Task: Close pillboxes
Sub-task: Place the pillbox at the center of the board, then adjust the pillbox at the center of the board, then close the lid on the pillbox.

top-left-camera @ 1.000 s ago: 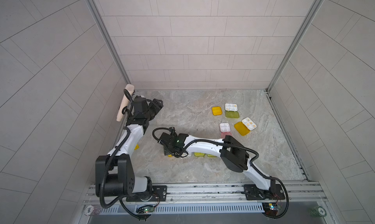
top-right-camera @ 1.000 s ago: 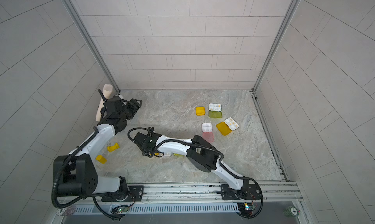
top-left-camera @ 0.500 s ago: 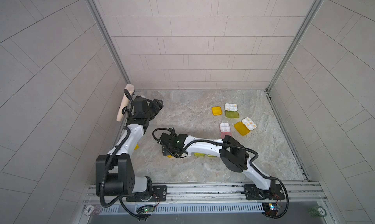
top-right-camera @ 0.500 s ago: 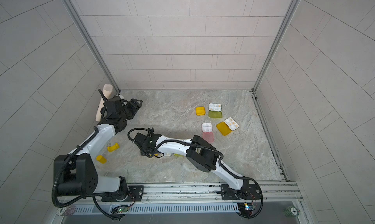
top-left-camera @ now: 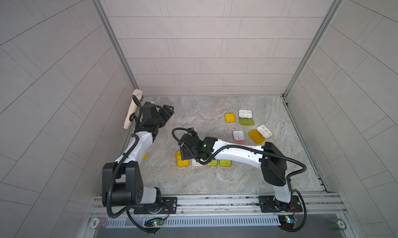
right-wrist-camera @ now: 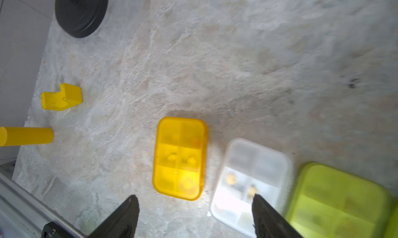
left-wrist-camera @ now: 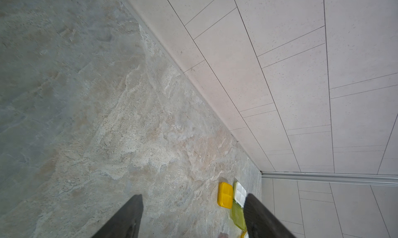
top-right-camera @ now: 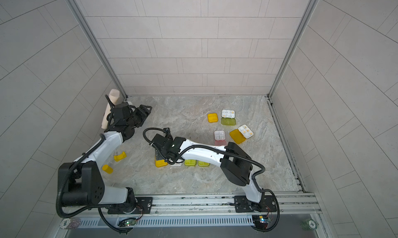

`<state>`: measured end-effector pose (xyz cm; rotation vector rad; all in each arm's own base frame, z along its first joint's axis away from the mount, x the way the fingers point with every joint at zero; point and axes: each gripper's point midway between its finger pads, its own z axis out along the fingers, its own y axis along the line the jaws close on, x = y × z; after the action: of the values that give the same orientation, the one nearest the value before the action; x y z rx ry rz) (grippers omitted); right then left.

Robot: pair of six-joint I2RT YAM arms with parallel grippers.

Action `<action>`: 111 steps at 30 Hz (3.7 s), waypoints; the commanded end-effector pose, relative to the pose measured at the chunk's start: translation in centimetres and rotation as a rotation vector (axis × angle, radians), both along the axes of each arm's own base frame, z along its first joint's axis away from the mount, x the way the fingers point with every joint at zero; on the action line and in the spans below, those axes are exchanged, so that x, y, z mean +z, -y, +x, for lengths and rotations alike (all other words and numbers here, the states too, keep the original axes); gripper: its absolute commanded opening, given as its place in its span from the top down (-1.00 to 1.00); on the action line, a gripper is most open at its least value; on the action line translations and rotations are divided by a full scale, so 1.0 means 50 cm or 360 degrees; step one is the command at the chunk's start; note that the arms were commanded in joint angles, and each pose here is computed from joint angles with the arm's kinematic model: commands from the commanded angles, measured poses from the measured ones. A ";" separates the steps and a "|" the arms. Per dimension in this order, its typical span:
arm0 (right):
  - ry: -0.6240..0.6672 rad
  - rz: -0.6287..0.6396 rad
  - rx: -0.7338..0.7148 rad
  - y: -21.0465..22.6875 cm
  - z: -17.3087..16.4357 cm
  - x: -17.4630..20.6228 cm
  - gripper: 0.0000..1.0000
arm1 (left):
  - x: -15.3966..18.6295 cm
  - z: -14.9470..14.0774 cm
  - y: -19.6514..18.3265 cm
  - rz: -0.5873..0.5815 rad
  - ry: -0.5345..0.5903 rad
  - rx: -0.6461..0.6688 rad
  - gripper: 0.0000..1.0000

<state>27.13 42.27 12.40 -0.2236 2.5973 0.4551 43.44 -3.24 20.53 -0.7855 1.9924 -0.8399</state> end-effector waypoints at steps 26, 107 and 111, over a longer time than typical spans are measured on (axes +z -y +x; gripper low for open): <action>-0.0318 -0.0287 -0.0486 0.597 0.274 -0.124 -0.85 | -0.114 -0.023 0.305 -0.0277 -0.0228 -0.0645 -0.51; -0.0535 0.0419 -0.0491 0.624 0.140 -0.163 -0.98 | -0.328 -0.119 0.706 -0.0004 -0.0552 -0.1276 -0.47; -0.0544 0.0423 -0.0486 0.622 0.139 -0.166 -0.99 | -0.332 -0.121 0.708 -0.0021 -0.0546 -0.1274 -0.47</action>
<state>34.30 11.24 4.63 0.3569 2.7771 0.7607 37.14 -38.44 4.43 -0.0746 2.6665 -1.2054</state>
